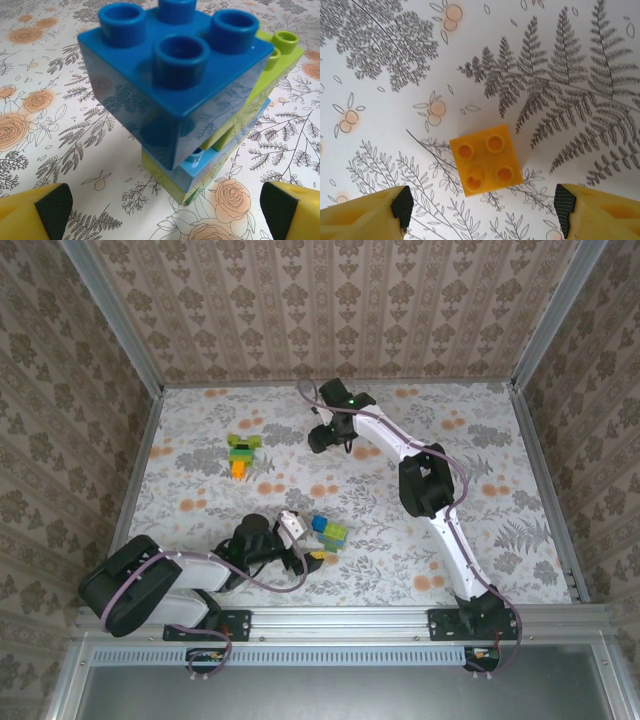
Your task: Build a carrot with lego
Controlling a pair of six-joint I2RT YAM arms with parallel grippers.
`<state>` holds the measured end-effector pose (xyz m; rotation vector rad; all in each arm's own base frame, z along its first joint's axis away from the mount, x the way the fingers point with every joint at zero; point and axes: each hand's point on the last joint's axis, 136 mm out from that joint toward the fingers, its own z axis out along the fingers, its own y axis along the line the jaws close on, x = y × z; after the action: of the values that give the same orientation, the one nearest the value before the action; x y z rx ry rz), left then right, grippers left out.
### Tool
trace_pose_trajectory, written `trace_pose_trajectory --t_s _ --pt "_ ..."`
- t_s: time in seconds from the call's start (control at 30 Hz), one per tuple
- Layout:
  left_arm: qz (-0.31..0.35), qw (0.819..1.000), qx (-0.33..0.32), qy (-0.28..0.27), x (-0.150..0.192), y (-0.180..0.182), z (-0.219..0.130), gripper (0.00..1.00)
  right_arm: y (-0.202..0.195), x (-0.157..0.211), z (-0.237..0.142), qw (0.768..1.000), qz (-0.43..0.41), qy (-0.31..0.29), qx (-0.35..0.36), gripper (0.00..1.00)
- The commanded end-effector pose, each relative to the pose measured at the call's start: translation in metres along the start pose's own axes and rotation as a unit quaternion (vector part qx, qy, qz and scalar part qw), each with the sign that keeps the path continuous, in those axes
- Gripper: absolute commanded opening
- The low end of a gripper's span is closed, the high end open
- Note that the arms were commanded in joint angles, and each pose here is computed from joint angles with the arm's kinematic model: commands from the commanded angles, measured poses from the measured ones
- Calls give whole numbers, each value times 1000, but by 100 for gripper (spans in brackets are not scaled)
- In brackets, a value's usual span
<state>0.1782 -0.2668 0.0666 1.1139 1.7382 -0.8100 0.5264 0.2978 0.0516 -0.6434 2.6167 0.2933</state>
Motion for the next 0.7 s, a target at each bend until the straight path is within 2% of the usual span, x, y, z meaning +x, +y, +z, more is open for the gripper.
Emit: trace_pose_trajectory --t_s 0.0,0.33,0.53,0.67 --pt "-7 1000 -5 -6 -7 4 1 100 5 -6 9 1000 -7 -7 -21 77" --pt "-6 1000 -7 -8 -7 5 1 100 5 4 30 1000 2 13 -26 71" --pt "-7 1000 -7 -7 -6 5 1 100 5 3 32 1000 6 10 -28 63" --pt "-7 1000 -7 -7 -6 5 1 100 7 2 32 999 8 9 -34 55"
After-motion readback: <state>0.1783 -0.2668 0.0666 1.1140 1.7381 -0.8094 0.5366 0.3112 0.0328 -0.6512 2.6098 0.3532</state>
